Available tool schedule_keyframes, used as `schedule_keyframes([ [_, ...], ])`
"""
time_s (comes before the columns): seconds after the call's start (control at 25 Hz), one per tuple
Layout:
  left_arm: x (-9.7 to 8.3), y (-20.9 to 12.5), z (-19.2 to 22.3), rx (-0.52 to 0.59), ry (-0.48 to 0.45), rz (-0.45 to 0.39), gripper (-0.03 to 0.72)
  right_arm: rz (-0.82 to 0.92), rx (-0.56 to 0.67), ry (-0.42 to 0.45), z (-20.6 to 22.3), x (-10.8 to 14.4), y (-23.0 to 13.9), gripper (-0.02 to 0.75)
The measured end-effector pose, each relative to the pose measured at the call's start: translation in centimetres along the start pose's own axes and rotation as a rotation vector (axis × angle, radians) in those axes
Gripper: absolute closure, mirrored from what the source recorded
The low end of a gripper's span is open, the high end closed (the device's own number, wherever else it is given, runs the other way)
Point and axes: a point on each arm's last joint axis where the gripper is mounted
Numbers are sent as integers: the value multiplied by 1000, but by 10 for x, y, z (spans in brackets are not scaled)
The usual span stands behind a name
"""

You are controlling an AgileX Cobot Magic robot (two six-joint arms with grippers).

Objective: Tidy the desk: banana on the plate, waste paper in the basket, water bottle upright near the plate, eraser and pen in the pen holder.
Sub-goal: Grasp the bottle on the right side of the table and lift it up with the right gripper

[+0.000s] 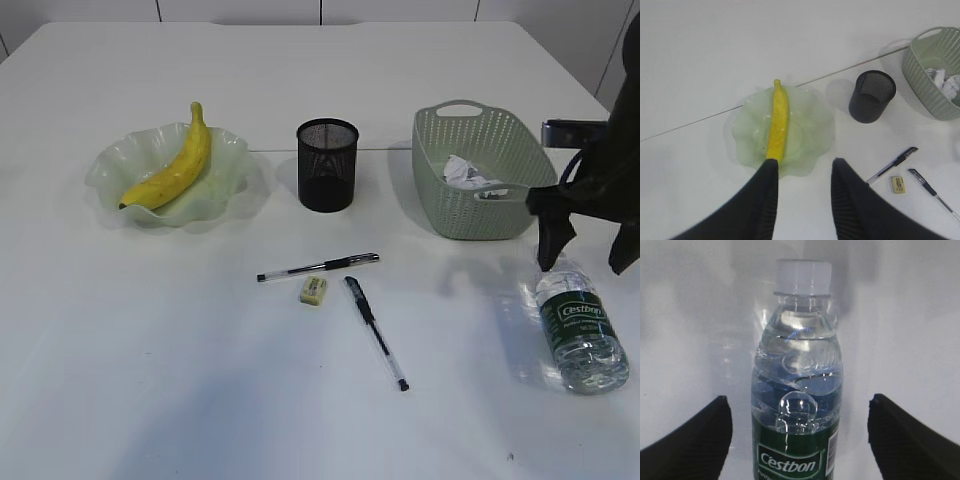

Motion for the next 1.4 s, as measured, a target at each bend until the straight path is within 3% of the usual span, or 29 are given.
schedule_keyframes([
  [0.8, 0, 0, 0, 0, 0, 0, 445, 25, 124, 32, 44, 2, 5, 120],
  [1.4, 0, 0, 0, 0, 2, 1, 445, 27, 96, 33, 44, 2, 7, 181],
])
Point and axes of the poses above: a point on each arm's last joint axis where the gripper is mounted, z pointing out along that axis toward the gripper, x along the wrist's bending axis when the last joint is at zero, y = z × x, and after that the axes turned 7 degrees about -z, right-handed
